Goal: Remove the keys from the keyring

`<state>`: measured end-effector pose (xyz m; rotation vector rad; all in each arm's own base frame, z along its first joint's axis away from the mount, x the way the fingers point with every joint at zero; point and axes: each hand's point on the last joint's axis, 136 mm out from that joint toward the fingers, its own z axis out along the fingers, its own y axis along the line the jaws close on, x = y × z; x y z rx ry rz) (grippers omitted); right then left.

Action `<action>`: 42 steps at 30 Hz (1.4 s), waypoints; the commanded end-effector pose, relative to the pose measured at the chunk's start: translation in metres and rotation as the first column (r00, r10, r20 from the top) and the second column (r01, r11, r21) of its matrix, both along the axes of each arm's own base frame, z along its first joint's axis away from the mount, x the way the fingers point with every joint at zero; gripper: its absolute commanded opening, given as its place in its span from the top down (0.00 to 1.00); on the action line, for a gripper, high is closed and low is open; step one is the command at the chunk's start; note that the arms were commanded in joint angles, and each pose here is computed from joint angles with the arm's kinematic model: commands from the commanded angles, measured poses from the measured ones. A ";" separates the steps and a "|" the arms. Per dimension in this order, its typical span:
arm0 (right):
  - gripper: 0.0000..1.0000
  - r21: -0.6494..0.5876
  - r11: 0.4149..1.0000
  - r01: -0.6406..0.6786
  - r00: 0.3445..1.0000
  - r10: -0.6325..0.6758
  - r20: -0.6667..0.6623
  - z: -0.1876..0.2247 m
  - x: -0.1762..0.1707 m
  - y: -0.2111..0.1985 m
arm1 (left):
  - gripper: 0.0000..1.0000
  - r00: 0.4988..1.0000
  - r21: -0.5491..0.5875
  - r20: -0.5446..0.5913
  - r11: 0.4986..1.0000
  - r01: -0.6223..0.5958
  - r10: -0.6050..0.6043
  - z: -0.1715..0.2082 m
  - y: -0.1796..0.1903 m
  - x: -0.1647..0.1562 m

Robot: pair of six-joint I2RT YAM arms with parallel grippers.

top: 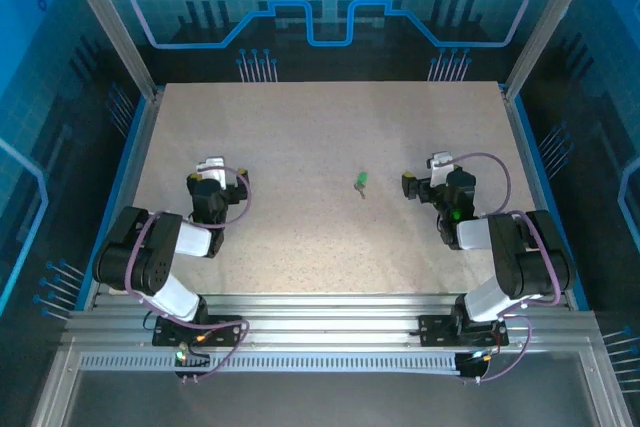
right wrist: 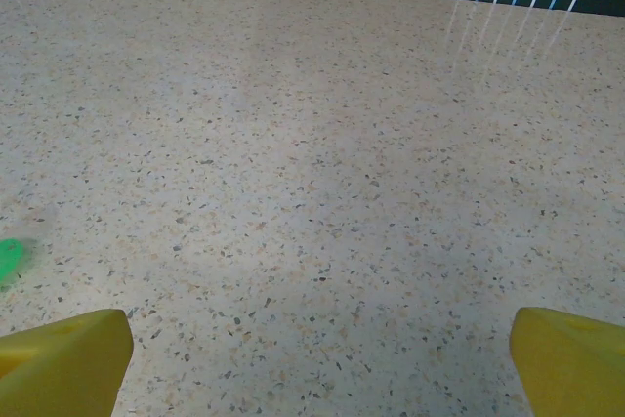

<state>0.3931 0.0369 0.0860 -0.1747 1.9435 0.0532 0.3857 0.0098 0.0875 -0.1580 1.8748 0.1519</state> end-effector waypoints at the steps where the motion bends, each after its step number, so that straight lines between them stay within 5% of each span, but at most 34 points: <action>1: 0.00 -0.009 1.000 -0.003 0.999 0.003 0.034 0.011 0.006 -0.002 | 0.00 0.999 -0.017 0.037 1.000 0.006 -0.005 0.013 0.000 0.006; 21: 0.00 0.001 1.000 0.000 0.999 0.000 0.032 0.012 0.006 -0.004 | 0.01 1.000 -0.042 0.023 0.999 -0.001 0.002 0.012 0.004 0.008; 30: 0.00 -0.015 0.987 0.162 0.986 -0.162 0.028 0.048 0.002 -0.029 | 0.01 1.000 -0.037 -0.002 0.999 -0.028 0.028 0.035 0.009 0.006; 34: 0.00 0.255 0.916 0.309 0.950 -0.311 -0.032 0.091 -0.011 -0.047 | 0.00 0.995 -0.100 0.045 0.991 -0.084 0.089 0.085 0.016 0.001; 37: 0.00 0.548 0.789 0.276 0.961 -0.236 -0.145 0.096 -0.014 -0.047 | 0.00 0.981 -0.354 0.081 0.925 -0.136 0.175 0.112 0.021 -0.011; 39: 0.25 0.630 0.763 0.145 0.989 -0.102 -0.105 0.109 -0.008 -0.030 | 0.01 0.987 -0.474 0.083 0.877 -0.082 0.138 0.121 0.012 -0.016; 42: 0.38 0.630 0.771 0.097 0.992 -0.025 -0.121 0.112 -0.008 -0.009 | 0.14 0.996 -0.550 0.083 0.833 0.055 -0.011 0.128 -0.018 -0.023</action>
